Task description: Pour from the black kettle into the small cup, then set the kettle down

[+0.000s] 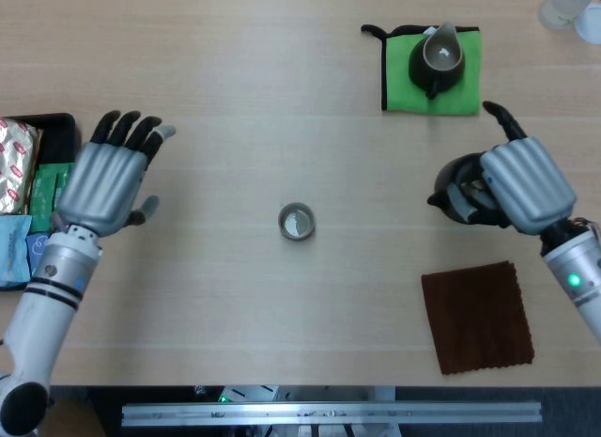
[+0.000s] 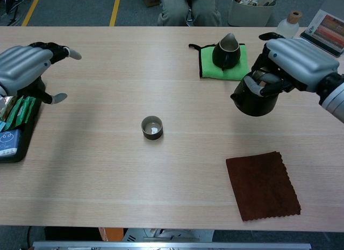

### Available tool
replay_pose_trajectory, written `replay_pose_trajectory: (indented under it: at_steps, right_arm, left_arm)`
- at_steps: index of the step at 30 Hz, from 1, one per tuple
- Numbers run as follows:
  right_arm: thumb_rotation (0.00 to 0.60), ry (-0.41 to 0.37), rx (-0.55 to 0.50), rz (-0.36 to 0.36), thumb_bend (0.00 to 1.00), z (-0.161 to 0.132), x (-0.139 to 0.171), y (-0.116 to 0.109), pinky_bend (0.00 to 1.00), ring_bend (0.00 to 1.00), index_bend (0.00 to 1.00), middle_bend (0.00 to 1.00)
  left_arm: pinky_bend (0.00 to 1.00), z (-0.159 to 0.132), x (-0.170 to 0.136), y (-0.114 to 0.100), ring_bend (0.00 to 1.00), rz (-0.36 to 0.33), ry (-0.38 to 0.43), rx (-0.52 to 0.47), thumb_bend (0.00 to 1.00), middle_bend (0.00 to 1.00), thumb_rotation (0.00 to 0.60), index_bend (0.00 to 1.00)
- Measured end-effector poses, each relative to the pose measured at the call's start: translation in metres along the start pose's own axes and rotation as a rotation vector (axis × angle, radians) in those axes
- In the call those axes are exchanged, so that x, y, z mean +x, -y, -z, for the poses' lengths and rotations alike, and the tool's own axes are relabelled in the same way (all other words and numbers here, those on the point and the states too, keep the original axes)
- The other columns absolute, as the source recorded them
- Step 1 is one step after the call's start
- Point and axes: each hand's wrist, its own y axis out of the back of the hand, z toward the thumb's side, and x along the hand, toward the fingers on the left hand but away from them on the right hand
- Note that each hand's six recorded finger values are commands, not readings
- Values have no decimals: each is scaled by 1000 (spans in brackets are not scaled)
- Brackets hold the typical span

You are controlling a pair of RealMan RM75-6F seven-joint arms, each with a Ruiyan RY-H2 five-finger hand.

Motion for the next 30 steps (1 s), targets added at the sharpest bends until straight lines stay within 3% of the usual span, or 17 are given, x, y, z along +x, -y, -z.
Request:
replay_pose_trajectory:
  at_steps: [8,30]
  right_arm:
    - [595,-20,-29,-26,468,-24,-23,13,30,966,1000,1000]
    - [600,-115,-17,-68,468,-98,-73,41,30,966,1000,1000]
  left_arm:
    - [89,19,-20,-5,90,-1,-41,17,272,138,600,142]
    - [89,28,-44,-11,90,-10,-48,18,271,137,600,142]
